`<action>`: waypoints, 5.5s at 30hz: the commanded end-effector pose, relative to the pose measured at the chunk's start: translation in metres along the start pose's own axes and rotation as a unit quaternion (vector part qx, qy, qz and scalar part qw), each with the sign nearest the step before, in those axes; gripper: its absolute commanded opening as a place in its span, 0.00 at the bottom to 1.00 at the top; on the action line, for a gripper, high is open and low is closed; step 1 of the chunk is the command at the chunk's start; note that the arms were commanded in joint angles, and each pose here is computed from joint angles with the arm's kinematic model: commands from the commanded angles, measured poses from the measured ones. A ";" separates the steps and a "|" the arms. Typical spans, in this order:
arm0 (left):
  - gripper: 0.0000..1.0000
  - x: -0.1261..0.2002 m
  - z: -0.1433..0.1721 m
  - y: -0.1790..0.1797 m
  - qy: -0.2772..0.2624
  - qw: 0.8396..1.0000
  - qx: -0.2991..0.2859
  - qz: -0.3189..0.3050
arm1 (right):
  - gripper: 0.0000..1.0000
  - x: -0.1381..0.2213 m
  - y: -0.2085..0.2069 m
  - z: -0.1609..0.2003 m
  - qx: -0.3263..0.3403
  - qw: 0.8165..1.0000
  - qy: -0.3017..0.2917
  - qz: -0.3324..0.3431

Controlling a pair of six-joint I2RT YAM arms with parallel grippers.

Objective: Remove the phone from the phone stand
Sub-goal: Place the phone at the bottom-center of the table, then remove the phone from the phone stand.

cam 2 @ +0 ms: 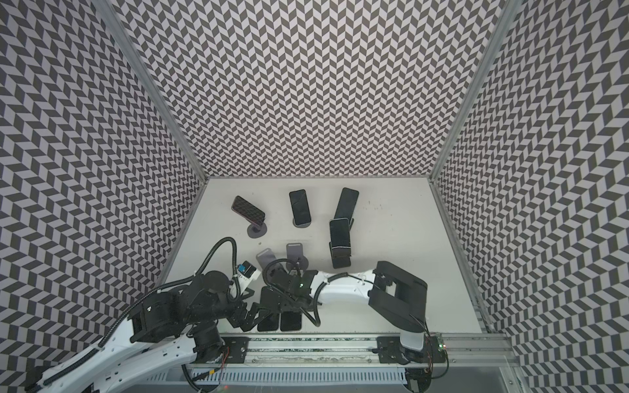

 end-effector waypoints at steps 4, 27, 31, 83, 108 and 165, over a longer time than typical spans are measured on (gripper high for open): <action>0.96 0.002 -0.003 0.002 -0.012 1.000 0.007 -0.009 | 0.79 0.005 -0.009 0.001 0.000 1.000 0.001 0.010; 0.95 0.003 -0.003 0.010 -0.012 0.998 0.045 -0.043 | 0.79 0.038 -0.006 -0.003 0.027 0.999 -0.021 -0.024; 0.95 0.005 -0.015 0.007 -0.025 0.997 0.058 -0.040 | 0.78 0.043 -0.007 -0.005 0.037 0.999 -0.031 -0.022; 0.94 -0.085 -0.122 -0.027 -0.026 1.000 0.004 0.001 | 0.67 0.175 -0.111 -0.077 -0.046 0.974 -0.219 -0.038; 0.94 -0.132 -0.193 -0.010 -0.043 0.998 -0.030 -0.019 | 0.70 0.207 -0.129 -0.168 -0.015 0.964 -0.266 -0.023; 1.00 -0.117 -0.182 0.018 -0.057 0.996 -0.061 -0.029 | 1.00 0.158 -0.111 -0.222 0.039 0.970 -0.236 0.039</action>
Point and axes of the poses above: each gripper's point midway between its finger pads, its own x axis back along the fingers, its own y axis along the line the jaws close on, z = x × y, the point moved 5 cm from there along x, back along the fingers, and after that the axes turned 8 degrees about -x, right-handed, at the moved point
